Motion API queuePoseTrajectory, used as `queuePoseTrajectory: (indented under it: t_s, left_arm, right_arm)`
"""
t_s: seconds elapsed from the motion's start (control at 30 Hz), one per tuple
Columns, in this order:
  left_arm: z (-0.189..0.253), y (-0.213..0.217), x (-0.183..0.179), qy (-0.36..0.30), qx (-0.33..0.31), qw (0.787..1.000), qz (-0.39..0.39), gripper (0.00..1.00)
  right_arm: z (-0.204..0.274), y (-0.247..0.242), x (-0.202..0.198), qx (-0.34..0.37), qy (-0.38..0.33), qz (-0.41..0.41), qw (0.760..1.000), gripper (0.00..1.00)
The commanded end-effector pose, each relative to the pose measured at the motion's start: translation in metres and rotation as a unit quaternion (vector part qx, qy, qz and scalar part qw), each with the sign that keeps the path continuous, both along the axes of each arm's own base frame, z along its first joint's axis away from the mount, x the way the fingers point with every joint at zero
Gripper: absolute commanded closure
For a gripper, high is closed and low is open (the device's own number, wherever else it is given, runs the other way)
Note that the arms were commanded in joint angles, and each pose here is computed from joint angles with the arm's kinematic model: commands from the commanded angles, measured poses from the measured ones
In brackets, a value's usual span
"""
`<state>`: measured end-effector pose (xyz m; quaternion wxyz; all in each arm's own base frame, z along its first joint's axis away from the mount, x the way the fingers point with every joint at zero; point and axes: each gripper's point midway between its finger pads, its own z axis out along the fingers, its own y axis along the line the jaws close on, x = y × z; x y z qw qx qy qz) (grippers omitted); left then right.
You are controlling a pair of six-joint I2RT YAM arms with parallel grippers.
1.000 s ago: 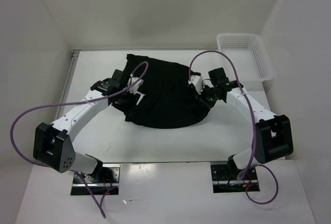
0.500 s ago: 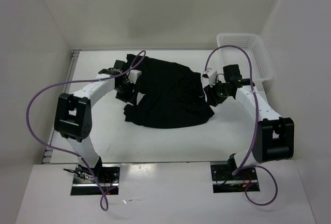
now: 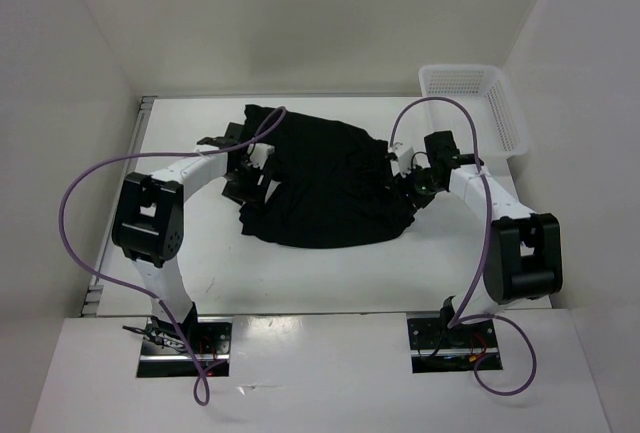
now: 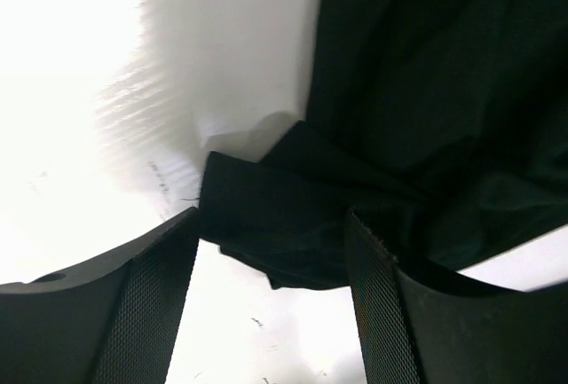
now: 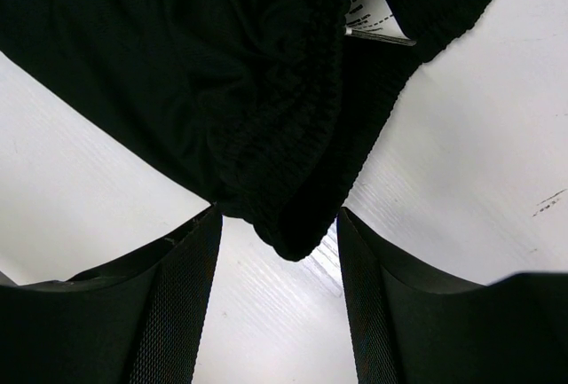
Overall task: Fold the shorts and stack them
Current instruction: Flatten the shorts out
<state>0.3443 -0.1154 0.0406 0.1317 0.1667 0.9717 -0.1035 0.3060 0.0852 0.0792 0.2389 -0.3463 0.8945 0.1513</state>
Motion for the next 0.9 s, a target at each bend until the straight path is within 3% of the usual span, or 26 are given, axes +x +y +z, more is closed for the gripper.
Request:
queuePoseTrajectory:
  t_s: [0.0, 0.3, 0.5, 0.53, 0.63, 0.7, 0.73, 0.77, 0.83, 0.87]
  left_arm:
    - [0.013, 0.014, 0.015, -0.036, 0.02, 0.999, 0.016, 0.27]
    - [-0.019, 0.011, -0.014, 0.025, -0.001, 1.0, 0.01, 0.3]
    - [-0.016, -0.003, -0.01, 0.029, -0.035, 0.999, 0.001, 0.54]
    - [-0.016, -0.003, -0.01, 0.028, -0.035, 0.999, 0.001, 0.65]
    - [-0.014, -0.003, -0.003, 0.021, -0.032, 0.999, 0.002, 0.82]
    - [-0.015, 0.002, 0.001, 0.013, -0.02, 1.0, 0.005, 0.98]
    - [-0.015, 0.003, 0.004, 0.008, -0.017, 1.0, 0.007, 1.0]
    - [-0.012, 0.004, 0.008, 0.001, -0.012, 1.0, 0.008, 1.0]
    - [-0.003, 0.005, 0.017, -0.017, -0.008, 1.0, 0.011, 1.0]
    - [0.001, 0.009, 0.026, -0.033, 0.005, 0.999, 0.016, 1.0]
  right_arm:
    - [0.001, 0.004, 0.001, 0.003, -0.005, 0.017, 1.0, 0.4]
    - [-0.011, 0.005, -0.012, -0.002, 0.011, 0.029, 1.0, 0.4]
    - [-0.022, 0.007, -0.017, -0.004, 0.026, 0.034, 0.999, 0.4]
    - [-0.025, 0.007, -0.018, -0.004, 0.03, 0.034, 0.999, 0.42]
    - [-0.029, 0.006, -0.019, -0.004, 0.035, 0.034, 0.999, 0.48]
    - [-0.033, 0.009, -0.022, -0.005, 0.036, 0.038, 0.999, 0.54]
    - [-0.035, 0.012, -0.022, -0.005, 0.033, 0.044, 0.998, 0.58]
    - [-0.035, 0.012, -0.022, -0.005, 0.033, 0.044, 0.998, 0.7]
    - [-0.032, 0.016, -0.014, -0.001, 0.022, 0.043, 0.999, 0.84]
    - [-0.028, 0.019, -0.01, 0.005, 0.017, 0.041, 0.999, 0.96]
